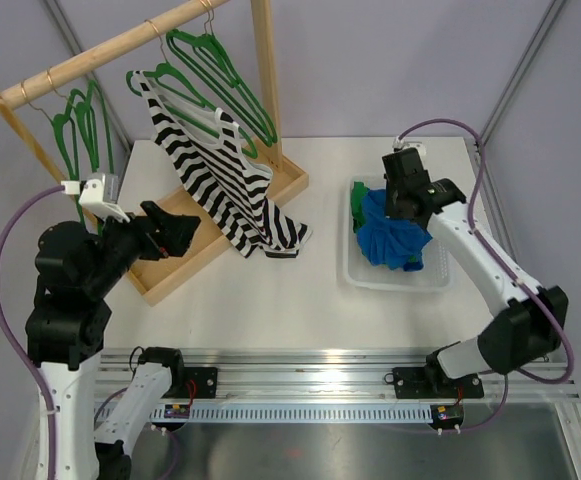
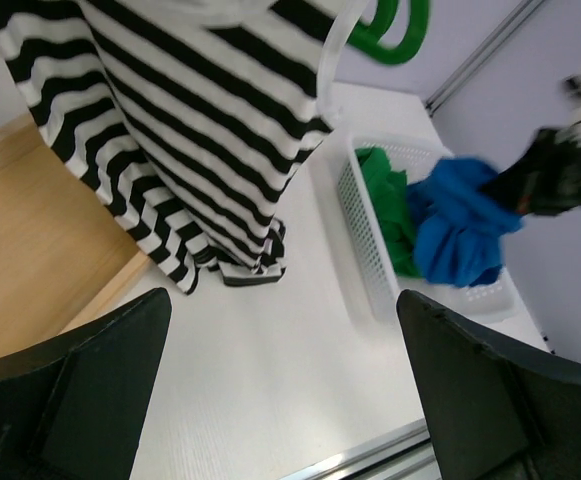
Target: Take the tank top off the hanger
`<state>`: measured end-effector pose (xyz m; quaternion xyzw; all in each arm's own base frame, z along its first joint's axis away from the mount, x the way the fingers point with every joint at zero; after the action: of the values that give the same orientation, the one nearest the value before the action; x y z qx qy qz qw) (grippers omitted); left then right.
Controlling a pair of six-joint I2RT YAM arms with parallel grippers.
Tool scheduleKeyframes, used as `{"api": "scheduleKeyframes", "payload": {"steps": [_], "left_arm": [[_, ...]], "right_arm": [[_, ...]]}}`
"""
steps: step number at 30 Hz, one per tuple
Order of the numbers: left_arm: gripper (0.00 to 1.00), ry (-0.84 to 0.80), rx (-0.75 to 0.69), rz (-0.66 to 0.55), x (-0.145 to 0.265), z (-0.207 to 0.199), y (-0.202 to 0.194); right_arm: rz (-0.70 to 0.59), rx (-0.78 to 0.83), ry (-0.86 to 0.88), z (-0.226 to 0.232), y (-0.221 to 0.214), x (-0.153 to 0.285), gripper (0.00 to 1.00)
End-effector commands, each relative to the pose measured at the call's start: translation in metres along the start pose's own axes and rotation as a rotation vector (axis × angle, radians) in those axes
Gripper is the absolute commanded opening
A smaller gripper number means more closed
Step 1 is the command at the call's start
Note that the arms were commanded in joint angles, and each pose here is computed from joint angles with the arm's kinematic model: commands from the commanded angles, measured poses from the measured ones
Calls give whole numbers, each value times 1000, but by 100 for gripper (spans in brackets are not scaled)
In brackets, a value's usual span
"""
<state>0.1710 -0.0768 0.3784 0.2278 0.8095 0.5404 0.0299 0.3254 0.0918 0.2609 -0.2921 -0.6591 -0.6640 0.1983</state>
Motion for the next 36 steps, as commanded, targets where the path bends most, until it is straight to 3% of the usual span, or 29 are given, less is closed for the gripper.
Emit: {"api": "scheduleKeyframes", "payload": {"steps": [1, 2, 4, 6, 7, 8, 12, 15, 22, 29, 36], "left_arm": [[99, -35, 8, -80, 9, -20, 38], [99, -47, -3, -117, 16, -28, 53], [99, -25, 5, -111, 9, -28, 66], [99, -8, -3, -149, 16, -35, 89], [99, 17, 4, -126, 3, -31, 96], [99, 25, 0, -124, 0, -32, 102], [99, 149, -34, -166, -9, -30, 140], [99, 282, -53, -139, -35, -19, 146], [99, 395, -54, -163, -84, -23, 165], [99, 510, -47, -250, -121, -14, 178], [99, 523, -49, -293, -154, -15, 190]], "right_arm": [[74, -50, 122, 29, -17, -46, 6], [113, -53, 75, 23, -27, -64, 13], [161, -61, 23, 20, -38, -80, 51], [159, -64, -4, 16, -36, -82, 63], [153, -72, -2, 17, -34, -80, 76], [124, -87, -6, 14, -26, -72, 99], [38, -126, -10, 2, -3, -37, 100], [-31, -138, 35, -6, 11, -6, 99], [-128, -170, 275, 2, 9, 48, 100], [-102, -170, 505, 22, -13, 75, 100], [-57, -156, 550, 26, -33, 72, 100]]}}
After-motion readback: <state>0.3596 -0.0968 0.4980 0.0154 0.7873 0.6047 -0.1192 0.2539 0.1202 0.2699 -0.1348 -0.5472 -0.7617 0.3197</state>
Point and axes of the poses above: each gripper's point midway between its finger pads, its own x axis back along the fingers, its own z axis along the line the jaws close on, y = z × x, the point moved 3 cm from there along x, back along the fingers, and after that the axes turned 1 degree about -x, right-handed, at the moved point
